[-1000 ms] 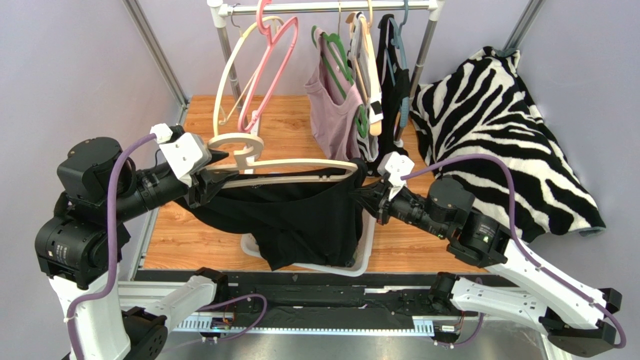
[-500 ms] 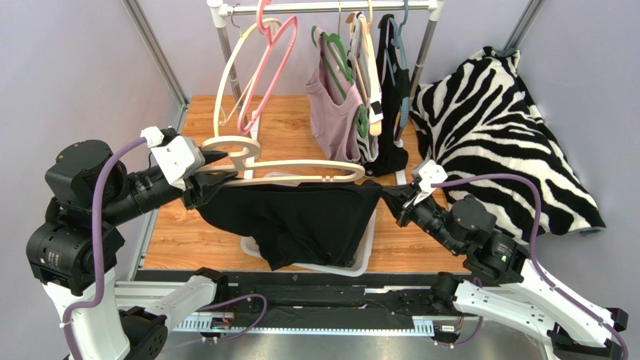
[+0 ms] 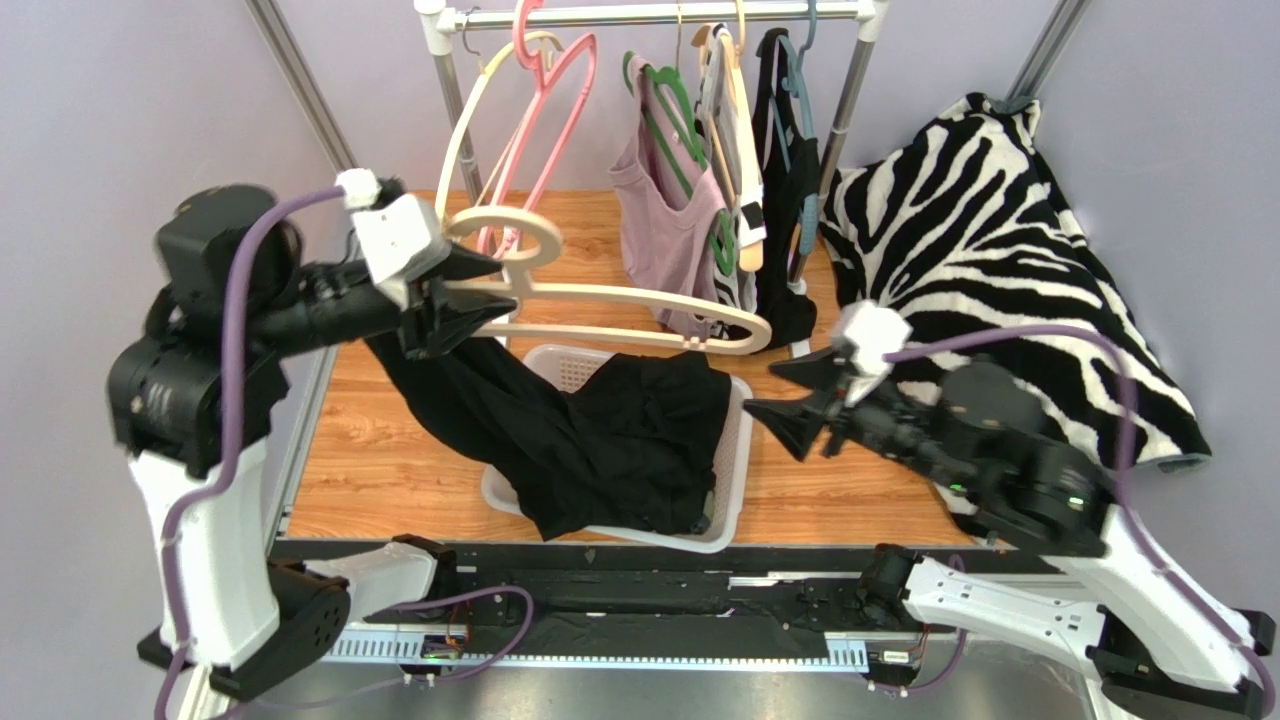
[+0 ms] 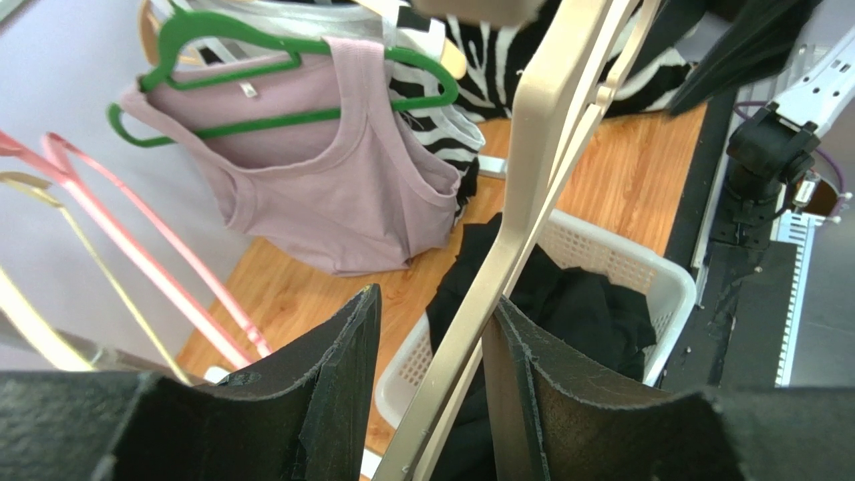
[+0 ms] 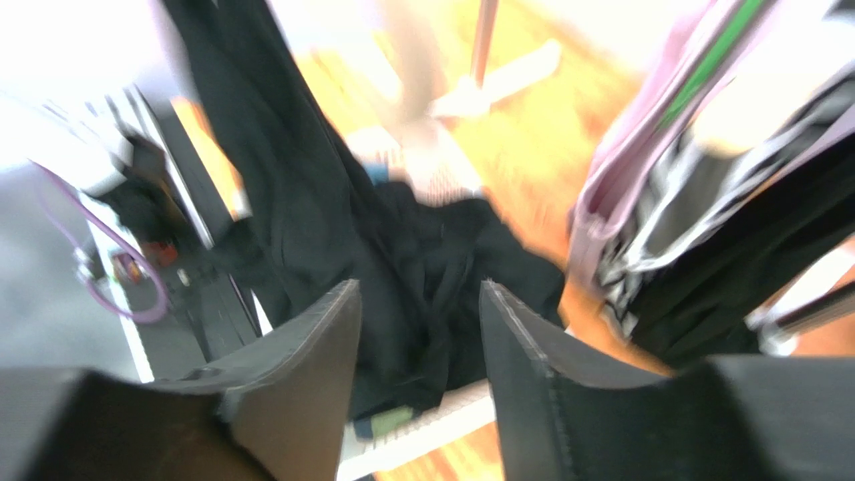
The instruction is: Remove the tank top from the hanger
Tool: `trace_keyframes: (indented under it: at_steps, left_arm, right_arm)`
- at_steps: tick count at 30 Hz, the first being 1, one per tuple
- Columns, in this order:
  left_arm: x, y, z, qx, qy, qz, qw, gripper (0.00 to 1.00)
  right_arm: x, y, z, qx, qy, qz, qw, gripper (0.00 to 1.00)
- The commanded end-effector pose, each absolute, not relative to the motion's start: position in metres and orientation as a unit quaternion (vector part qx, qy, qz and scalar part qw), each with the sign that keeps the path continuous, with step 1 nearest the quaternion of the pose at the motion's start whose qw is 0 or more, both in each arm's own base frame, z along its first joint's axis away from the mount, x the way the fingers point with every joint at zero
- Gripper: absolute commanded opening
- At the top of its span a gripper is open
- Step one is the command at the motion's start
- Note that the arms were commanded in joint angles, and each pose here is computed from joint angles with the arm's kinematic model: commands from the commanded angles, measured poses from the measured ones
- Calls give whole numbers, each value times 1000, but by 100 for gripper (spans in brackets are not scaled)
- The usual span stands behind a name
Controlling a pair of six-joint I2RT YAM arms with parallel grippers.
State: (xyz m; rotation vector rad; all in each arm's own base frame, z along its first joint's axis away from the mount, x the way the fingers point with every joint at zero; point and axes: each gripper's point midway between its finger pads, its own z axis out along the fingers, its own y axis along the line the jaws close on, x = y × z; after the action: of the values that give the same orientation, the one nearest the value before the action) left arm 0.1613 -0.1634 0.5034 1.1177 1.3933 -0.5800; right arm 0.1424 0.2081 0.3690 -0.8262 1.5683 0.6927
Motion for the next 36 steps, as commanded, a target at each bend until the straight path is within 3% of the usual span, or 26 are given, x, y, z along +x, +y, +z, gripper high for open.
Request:
trace_keyframes:
  at_steps: [1, 7, 15, 25, 28, 36]
  left_arm:
    - [185, -185, 494, 511, 592, -255, 569, 0]
    - [193, -200, 470, 546, 600, -247, 530, 0]
    - [179, -208, 446, 586, 593, -260, 487, 0]
    - [158, -209, 431, 617, 574, -284, 458, 0]
    - [153, -211, 433, 619, 568, -293, 457, 0]
    - [143, -213, 444, 619, 553, -307, 466, 0]
  right_arm:
    - [118, 173, 426, -366, 620, 303, 624, 60]
    - [104, 174, 458, -414, 585, 309, 625, 63]
    - [121, 227, 434, -480, 589, 306, 574, 64]
    - [126, 247, 417, -502, 594, 309, 547, 63]
    - [126, 252, 405, -507, 602, 313, 531, 59]
    - [120, 260, 385, -510, 611, 336, 505, 36]
